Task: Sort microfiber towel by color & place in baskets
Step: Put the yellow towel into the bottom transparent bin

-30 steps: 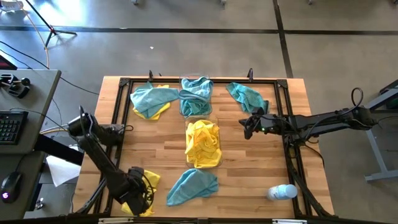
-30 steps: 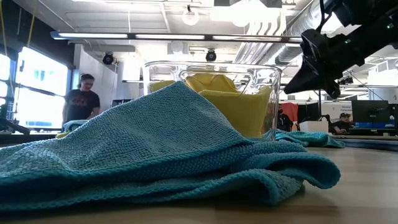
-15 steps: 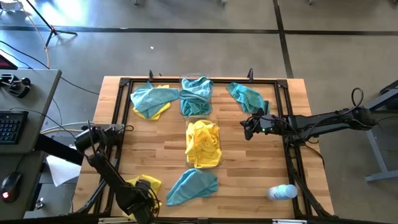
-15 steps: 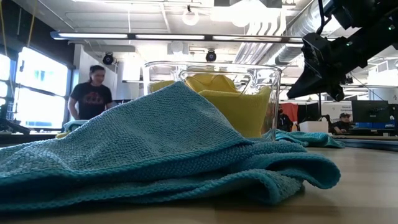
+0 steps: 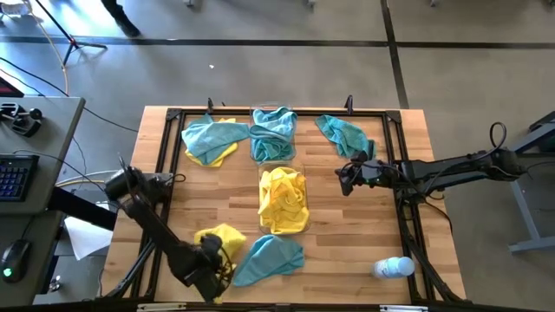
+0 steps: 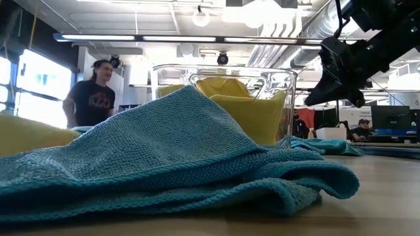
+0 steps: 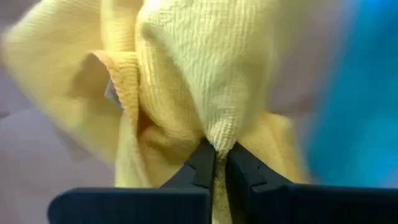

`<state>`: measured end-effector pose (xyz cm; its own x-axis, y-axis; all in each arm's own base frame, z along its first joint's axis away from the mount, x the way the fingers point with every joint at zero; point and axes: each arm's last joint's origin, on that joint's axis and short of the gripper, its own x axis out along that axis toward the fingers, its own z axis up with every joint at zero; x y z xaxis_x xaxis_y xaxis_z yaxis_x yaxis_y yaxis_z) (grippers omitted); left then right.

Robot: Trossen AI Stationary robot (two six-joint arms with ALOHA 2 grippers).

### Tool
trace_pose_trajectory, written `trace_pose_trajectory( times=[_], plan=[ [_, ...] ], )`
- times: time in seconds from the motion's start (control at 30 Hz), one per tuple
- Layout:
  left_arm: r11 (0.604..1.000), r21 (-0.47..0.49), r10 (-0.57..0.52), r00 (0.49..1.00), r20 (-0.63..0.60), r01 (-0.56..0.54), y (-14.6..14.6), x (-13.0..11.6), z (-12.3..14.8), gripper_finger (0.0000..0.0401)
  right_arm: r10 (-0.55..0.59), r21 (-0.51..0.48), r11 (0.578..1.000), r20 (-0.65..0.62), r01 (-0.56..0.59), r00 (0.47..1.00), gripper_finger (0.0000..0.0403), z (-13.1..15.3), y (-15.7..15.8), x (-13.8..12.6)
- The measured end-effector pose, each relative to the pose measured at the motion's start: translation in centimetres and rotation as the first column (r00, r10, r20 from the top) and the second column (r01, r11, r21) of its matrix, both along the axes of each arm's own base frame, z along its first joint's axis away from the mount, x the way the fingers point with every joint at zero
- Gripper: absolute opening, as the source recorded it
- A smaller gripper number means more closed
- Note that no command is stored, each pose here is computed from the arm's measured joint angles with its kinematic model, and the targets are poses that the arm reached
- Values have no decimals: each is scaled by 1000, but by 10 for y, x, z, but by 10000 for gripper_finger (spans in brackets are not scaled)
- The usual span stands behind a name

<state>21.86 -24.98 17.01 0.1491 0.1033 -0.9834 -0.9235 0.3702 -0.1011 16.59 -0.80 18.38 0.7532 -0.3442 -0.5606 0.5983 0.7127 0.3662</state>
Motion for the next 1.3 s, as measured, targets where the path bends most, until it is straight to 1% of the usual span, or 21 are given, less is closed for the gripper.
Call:
trace_pose_trajectory(
  times=[0.07, 0.17, 0.23, 0.3, 0.33, 0.47, 0.57, 0.6, 0.67, 0.73, 0.83, 0.9, 0.97, 1.03, 1.1, 1.2, 1.23, 1.3],
  plan=[
    [1000, 17, -5, 998, 70, 4, 8, 5, 30, 4, 1, 1, 1000, -26, -1, 1000, 0, -2, 0, -1],
    [995, 94, -33, 991, 131, 21, 24, 12, 70, 2, 16, 11, 1000, -76, -15, 997, 0, -6, 0, -4],
    [990, 142, -44, 980, 196, 16, 35, 21, 100, 2, 31, 14, 999, -115, -29, 993, 0, -9, 1, -6],
    [980, 198, -69, 971, 229, 23, 48, 29, 128, 1, 43, 16, 999, -149, -41, 988, 0, -11, 1, -8],
    [977, 211, -82, 966, 243, 30, 54, 35, 140, 1, 46, 18, 999, -162, -44, 986, 0, -12, 1, -9],
    [962, 258, -175, 930, 324, 92, 80, 64, 175, 1, 47, 20, 999, -196, -44, 979, 0, -14, 1, -11],
    [947, 301, -226, 893, 390, 108, 101, 84, 193, 1, 50, 17, 999, -202, -47, 978, 0, -14, 1, -12],
    [945, 306, -236, 882, 407, 112, 108, 90, 197, 1, 57, 14, 998, -204, -56, 977, 0, -14, 1, -11],
    [953, 278, -241, 864, 443, 124, 120, 101, 201, 1, 86, 4, 996, -213, -87, 973, 0, -14, 2, -11],
    [965, 224, -231, 851, 471, 138, 130, 110, 204, 0, 117, 1, 993, -220, -119, 968, 0, -14, 2, -11],
    [978, 137, -205, 853, 481, 158, 139, 122, 199, 0, 152, -7, 987, -232, -157, 961, 0, -15, 3, -11],
    [980, 95, -200, 864, 461, 176, 138, 128, 191, 0, 173, -15, 983, -240, -182, 955, 0, -15, 3, -11],
    [979, 89, -204, 858, 472, 183, 137, 138, 184, 0, 193, -23, 978, -248, -205, 949, 0, -15, 3, -11],
    [978, 78, -206, 835, 510, 194, 135, 148, 180, 0, 214, -29, 973, -253, -229, 943, 0, -15, 3, -11],
    [979, 62, -193, 797, 572, 193, 136, 163, 178, 0, 224, -37, 970, -260, -241, 939, 0, -15, 4, -11],
    [975, 13, -181, 762, 621, 220, 135, 181, 176, 0, 230, -44, 967, -264, -250, 937, 0, -15, 4, -11],
    [973, -5, -176, 762, 624, 229, 135, 186, 175, 0, 230, -44, 967, -264, -250, 937, 0, -15, 4, -11],
    [968, -54, -163, 780, 604, 244, 131, 191, 174, 0, 230, -44, 967, -263, -250, 937, 0, -15, 4, -11]
  ],
)
